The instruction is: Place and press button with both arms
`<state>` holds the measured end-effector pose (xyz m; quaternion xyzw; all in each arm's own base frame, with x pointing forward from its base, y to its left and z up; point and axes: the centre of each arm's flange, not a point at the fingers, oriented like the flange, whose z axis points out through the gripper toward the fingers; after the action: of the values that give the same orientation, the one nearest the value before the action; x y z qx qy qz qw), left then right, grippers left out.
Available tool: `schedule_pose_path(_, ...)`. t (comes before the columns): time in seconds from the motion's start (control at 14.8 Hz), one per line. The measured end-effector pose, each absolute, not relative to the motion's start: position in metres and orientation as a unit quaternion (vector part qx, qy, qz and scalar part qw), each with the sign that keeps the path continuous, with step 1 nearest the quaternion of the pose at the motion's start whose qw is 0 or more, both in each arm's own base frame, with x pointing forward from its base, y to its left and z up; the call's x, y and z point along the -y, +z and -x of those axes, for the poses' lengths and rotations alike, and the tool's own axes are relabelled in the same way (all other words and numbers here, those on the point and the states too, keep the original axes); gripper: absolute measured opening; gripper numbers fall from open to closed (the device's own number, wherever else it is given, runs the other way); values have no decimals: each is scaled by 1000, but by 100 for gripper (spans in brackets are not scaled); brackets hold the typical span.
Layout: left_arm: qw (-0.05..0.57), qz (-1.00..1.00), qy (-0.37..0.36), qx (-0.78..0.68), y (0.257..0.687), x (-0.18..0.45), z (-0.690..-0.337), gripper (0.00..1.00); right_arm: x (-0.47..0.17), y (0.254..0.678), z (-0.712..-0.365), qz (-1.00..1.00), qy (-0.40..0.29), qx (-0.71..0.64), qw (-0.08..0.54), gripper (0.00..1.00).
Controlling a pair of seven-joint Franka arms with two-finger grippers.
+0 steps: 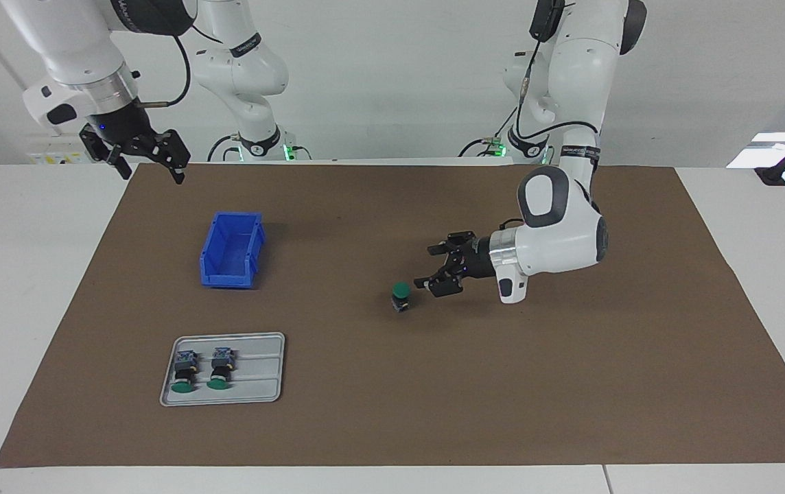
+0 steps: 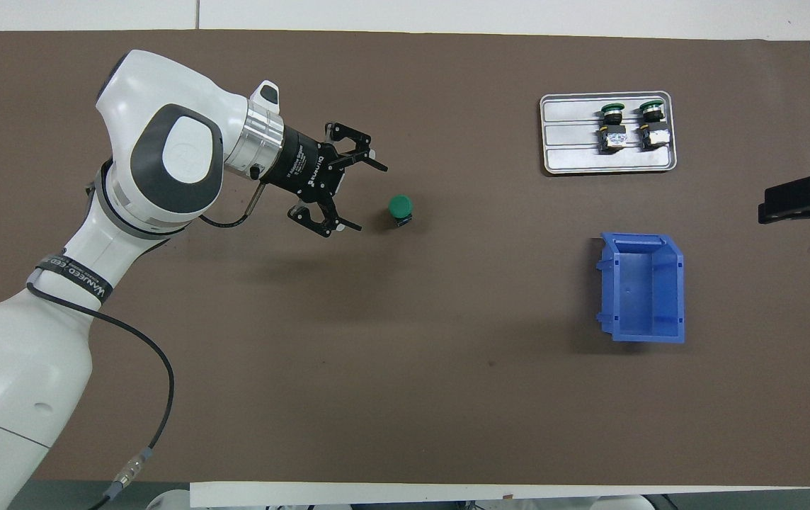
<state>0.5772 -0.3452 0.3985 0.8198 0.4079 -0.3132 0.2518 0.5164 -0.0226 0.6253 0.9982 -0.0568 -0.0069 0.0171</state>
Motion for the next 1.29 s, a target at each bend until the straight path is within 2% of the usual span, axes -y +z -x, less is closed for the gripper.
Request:
schedule_pose_path(0.47, 148, -916, -206, -309, 424, 397, -548, 100, 23, 624, -515, -998, -12, 57, 17, 99)
schedule_pose_path(0.68, 130, -936, -180, -275, 440, 427, -530, 100, 23, 623, -514, -998, -17, 58, 17, 99)
schedule_pose_path(0.88, 108, -945, -159, -264, 444, 423, -536, 97, 19, 623, -513, -998, -22, 54, 17, 99)
schedule_pose_path(0.95, 98, -948, -156, -260, 445, 423, -539, 85, 16, 622, -512, -998, -26, 51, 18, 99)
schedule_pose_path(1.08, 67, -955, -151, -247, 444, 425, -549, 80, 13, 621, -512, -998, -30, 48, 18, 99)
schedule_pose_path(1.29, 41, -960, -147, -234, 433, 436, -569, 45, 13, 621, -511, -998, -30, 46, 18, 99)
